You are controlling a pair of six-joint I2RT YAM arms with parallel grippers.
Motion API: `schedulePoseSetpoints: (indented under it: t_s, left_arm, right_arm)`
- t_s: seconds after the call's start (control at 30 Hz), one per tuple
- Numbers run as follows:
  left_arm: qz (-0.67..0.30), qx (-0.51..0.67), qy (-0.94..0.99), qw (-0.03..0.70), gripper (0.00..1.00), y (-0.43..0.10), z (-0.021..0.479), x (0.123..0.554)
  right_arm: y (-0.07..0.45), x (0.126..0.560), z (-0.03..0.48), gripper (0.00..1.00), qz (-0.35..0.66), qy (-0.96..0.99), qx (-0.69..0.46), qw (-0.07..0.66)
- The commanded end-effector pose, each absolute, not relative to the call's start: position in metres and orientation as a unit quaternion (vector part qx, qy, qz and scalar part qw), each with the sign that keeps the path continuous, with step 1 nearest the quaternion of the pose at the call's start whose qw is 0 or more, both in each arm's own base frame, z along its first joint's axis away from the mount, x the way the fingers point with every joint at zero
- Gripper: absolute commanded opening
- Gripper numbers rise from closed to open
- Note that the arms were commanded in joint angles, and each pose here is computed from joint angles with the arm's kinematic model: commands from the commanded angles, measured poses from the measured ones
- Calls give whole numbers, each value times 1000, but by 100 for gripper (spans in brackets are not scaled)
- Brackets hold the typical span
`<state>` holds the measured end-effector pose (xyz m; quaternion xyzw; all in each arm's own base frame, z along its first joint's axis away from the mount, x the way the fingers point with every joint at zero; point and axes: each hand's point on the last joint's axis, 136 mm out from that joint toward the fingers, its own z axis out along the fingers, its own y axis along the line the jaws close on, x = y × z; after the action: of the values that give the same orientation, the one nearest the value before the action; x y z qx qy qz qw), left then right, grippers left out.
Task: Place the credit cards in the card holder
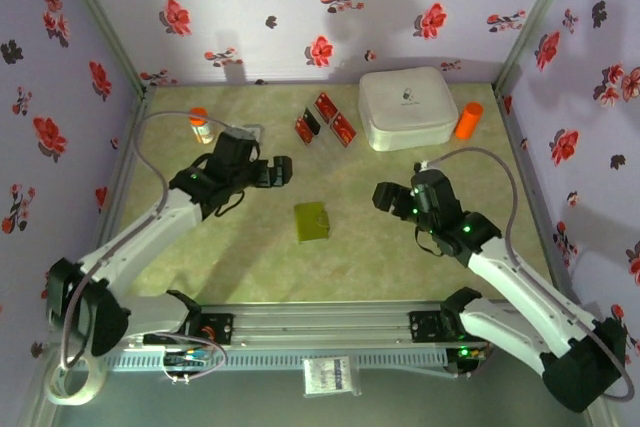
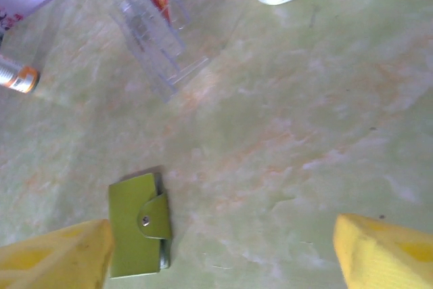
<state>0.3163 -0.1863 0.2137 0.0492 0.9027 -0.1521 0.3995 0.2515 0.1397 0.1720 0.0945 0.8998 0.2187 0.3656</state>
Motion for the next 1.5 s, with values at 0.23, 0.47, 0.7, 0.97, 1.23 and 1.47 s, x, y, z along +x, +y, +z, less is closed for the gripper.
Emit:
schedulePoseSetpoints:
  t_s: [0.23,0.47,0.7,0.97,1.23,1.47]
  left_arm:
    - [17,-37,850,525,100,-78,201,305]
    - [123,-125,811,558,100,1,200,315]
    - [181,-138,782,580,100,41,178,330]
    - [186,-97,783,585,100,36,134,363]
    - [156,-93,779,600,100,38,119,379]
    - [115,-47,793,596,100,23,103,389]
  right_arm:
    - [52,259,145,99,-15,887,156,434]
    - [11,298,155,99,-111,828,182,519]
    - [-27,332,151,99,-157,817,227,507]
    - [-34,357,138,99,-200,821,154,511]
    - [-28,370,119,99,-119,804,129,569]
    - [-23,375,100,99,-86,792,94,597]
